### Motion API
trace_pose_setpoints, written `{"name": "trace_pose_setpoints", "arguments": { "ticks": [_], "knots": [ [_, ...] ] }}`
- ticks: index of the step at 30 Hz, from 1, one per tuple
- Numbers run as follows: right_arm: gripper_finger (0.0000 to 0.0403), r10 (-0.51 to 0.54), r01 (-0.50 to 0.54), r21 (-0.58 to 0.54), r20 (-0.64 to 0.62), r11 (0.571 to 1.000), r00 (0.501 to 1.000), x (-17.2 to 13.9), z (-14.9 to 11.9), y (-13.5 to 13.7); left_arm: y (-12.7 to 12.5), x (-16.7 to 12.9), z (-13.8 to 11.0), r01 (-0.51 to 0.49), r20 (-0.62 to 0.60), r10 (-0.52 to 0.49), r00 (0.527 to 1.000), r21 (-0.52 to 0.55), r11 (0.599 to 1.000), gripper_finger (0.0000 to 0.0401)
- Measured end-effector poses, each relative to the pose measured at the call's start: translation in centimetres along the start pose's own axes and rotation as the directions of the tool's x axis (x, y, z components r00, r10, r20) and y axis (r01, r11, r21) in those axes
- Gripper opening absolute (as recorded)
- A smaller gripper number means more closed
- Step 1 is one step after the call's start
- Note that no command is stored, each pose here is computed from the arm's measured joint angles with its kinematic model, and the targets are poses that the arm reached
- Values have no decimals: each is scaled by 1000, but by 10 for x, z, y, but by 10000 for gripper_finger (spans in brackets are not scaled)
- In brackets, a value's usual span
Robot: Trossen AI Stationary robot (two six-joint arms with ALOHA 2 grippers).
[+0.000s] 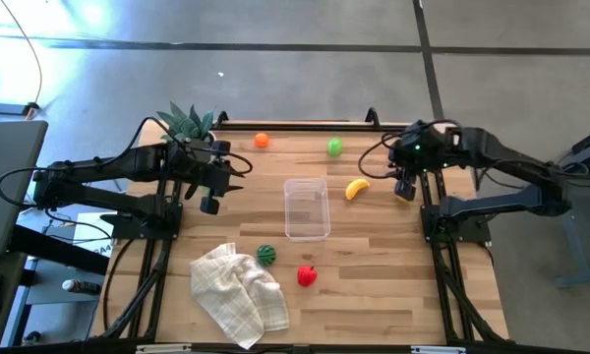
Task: Pick and placing Produce into tupperware
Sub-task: Put the yellow lemon into the transparent bin
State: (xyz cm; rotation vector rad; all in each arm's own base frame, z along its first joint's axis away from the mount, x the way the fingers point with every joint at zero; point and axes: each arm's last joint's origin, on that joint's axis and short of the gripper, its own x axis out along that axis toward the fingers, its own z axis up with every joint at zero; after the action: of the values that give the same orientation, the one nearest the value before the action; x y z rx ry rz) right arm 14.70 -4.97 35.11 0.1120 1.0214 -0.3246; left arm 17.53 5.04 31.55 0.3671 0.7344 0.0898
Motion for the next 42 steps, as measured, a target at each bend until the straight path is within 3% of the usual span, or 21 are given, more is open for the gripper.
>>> {"name": "trace_pose_setpoints", "arguments": {
  "ticks": [3,7,20,28,37,42],
  "knots": [
    [107,-99,110,95,-107,989,989,9,-11,-6,0,0,0,0,0,0,1000,1,1000,117],
    [107,-123,170,215,-216,962,969,20,-23,-14,0,0,0,0,0,0,1000,2,1000,117],
    [107,27,166,402,-431,900,902,91,-82,-37,0,0,0,1,-1,-1,1000,3,1000,117],
    [116,50,157,464,-403,872,914,104,-90,-42,0,0,0,1,-1,-1,1000,4,1000,117],
    [194,3,219,470,-427,855,904,106,-93,-45,0,0,0,1,-1,-1,1000,3,1000,117],
    [212,9,218,471,-433,855,901,107,-93,-45,0,0,0,1,0,-1,1000,3,1000,117]
  ]
}}
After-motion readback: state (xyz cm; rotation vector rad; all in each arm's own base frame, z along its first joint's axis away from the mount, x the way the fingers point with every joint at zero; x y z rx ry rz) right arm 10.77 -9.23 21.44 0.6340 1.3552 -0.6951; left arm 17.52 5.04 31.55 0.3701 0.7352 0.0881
